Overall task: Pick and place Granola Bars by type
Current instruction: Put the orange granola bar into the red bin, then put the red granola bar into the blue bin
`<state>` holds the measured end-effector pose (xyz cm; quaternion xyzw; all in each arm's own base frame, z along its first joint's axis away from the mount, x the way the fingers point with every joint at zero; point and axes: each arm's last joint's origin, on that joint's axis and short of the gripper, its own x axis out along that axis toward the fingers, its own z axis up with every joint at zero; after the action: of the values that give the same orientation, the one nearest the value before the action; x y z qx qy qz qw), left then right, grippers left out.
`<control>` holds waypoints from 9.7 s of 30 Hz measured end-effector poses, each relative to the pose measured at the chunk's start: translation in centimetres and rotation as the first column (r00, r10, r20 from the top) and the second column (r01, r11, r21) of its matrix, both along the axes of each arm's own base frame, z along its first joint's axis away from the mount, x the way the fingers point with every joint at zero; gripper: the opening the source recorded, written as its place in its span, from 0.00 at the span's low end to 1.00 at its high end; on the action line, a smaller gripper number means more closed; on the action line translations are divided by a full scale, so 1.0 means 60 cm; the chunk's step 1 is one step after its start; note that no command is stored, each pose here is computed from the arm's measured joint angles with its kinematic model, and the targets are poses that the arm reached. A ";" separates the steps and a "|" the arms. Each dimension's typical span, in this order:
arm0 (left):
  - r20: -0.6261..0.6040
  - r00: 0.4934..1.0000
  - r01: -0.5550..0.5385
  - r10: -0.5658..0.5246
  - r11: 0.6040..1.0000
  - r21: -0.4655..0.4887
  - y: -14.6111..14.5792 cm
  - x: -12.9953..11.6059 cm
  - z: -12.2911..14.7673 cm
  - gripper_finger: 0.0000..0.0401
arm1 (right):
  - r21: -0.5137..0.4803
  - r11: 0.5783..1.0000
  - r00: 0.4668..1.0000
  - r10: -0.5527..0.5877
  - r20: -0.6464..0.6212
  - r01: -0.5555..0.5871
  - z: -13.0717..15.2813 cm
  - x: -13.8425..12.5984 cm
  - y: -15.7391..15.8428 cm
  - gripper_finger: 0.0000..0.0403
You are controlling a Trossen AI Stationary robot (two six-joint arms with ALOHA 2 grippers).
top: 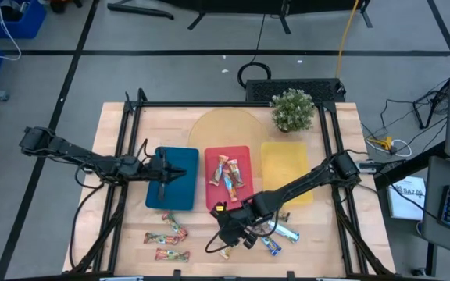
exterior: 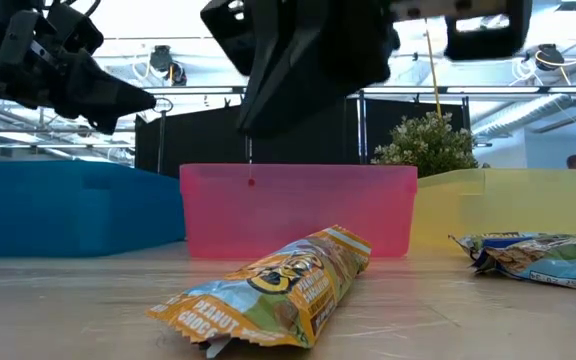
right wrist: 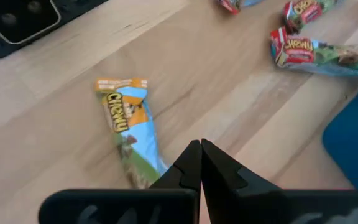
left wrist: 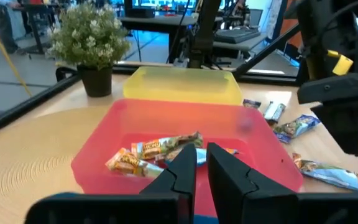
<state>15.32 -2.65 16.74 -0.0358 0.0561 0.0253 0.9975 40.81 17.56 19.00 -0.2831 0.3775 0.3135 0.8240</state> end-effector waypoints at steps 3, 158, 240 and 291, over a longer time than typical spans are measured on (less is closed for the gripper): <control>-0.034 0.999 -0.009 0.008 0.999 -0.041 0.000 -0.001 -0.006 0.12 | 0.003 1.000 0.999 0.011 0.031 -0.011 -0.017 -0.002 -0.001 0.04; -0.123 0.985 0.114 -0.119 0.992 -0.051 -0.050 -0.020 -0.021 0.12 | 0.271 0.906 0.854 -0.404 0.330 0.324 0.096 -0.295 -0.336 0.01; -0.574 0.817 -0.039 0.054 0.998 0.039 -0.128 0.052 0.207 0.02 | 0.690 0.697 0.496 -0.677 0.543 0.196 0.033 -0.486 -0.306 0.00; -0.941 0.334 -0.206 -0.047 0.971 -0.122 -0.336 0.110 0.050 0.65 | 0.702 0.681 0.514 -0.687 0.514 0.208 0.029 -0.485 -0.306 0.00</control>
<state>21.95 -22.81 19.71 -0.1270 0.6200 0.0838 0.7697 11.68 -0.81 20.72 -0.0177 -0.0427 0.0259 0.9986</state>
